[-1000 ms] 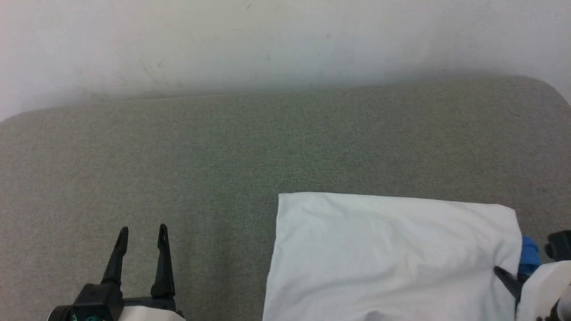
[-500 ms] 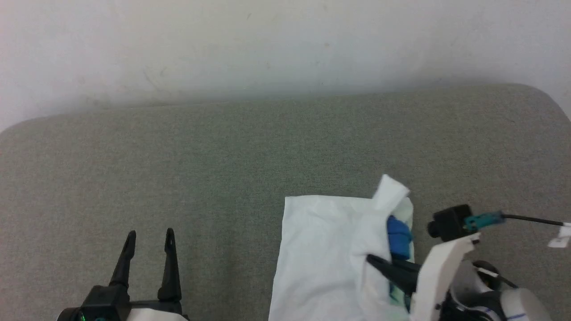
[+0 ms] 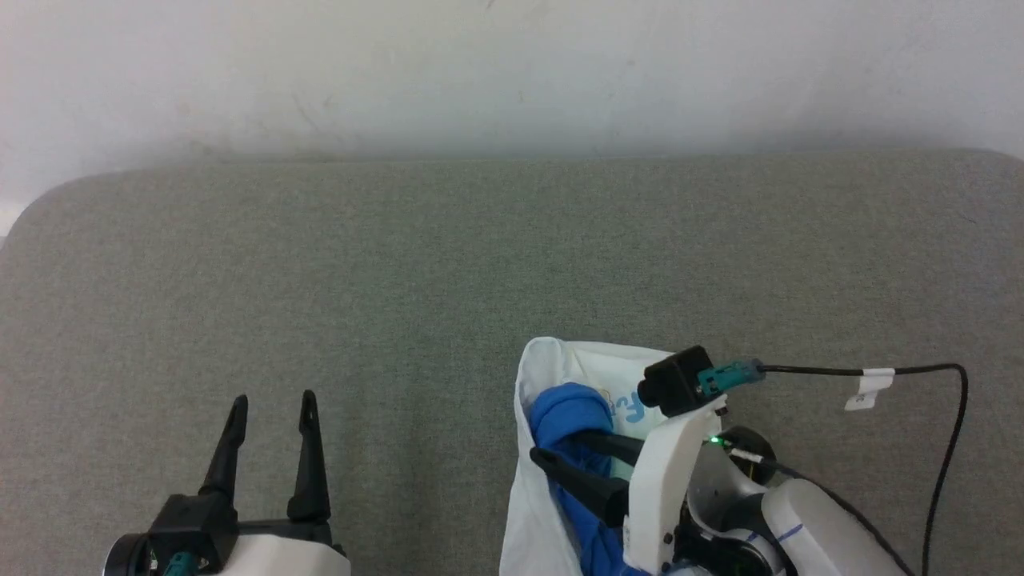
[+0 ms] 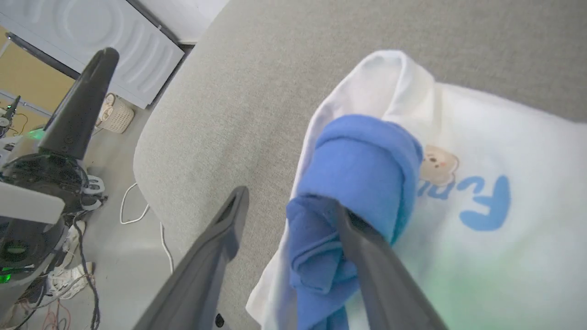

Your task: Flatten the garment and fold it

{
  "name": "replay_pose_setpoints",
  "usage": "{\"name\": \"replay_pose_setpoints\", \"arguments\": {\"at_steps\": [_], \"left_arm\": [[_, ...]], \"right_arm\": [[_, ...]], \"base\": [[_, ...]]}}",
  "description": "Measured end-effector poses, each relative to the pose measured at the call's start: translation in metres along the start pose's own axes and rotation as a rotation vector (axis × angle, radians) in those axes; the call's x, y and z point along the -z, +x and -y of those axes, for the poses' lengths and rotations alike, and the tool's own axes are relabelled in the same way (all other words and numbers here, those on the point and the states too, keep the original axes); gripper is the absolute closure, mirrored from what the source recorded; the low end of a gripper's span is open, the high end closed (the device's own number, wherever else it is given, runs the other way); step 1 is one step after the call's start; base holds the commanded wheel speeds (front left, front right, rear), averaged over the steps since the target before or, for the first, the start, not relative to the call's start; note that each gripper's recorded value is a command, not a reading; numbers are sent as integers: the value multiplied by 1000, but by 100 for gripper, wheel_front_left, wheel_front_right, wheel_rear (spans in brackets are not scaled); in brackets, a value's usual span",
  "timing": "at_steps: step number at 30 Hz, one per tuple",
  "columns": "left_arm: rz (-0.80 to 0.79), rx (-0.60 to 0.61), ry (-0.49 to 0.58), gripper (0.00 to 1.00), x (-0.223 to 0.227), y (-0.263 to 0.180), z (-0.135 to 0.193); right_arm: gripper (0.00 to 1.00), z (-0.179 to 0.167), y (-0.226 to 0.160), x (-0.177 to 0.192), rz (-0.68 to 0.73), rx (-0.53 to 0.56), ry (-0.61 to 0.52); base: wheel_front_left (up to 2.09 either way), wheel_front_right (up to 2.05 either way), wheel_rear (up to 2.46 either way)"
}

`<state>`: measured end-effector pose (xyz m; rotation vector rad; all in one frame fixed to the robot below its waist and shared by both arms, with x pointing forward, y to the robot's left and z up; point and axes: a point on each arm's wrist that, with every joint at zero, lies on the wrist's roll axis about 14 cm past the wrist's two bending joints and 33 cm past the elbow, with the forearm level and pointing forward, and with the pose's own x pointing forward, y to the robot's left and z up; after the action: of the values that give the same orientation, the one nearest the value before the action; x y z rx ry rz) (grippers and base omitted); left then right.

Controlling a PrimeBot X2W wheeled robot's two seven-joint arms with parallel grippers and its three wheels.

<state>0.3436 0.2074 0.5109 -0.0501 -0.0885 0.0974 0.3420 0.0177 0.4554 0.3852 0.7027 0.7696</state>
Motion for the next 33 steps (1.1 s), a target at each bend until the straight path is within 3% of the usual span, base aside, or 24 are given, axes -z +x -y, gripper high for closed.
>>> {"name": "replay_pose_setpoints", "arguments": {"at_steps": [9,12,20,28,31,33], "left_arm": [[0,5,-2,0,1,3,2],[2,15,-4,0,0,6,5],[17,30,-4,0,-3,9,9],[21,37,1,0,-5,10,10],[10,40,5,0,-1,9,10],[2,41,9,0,1,9,10]], "right_arm": [[0,-3,-42,-60,238,47,-413],[0,5,-66,-90,405,100,-433],[0,81,-160,-121,707,501,-512],[0,119,-217,-93,768,724,-404],[0,145,-224,-69,721,766,-236],[0,166,-217,-40,601,773,-108]], "base": [[0,0,0],[0,0,0],[0,0,0],[0,0,0],[0,0,0],[0,0,0]]}}
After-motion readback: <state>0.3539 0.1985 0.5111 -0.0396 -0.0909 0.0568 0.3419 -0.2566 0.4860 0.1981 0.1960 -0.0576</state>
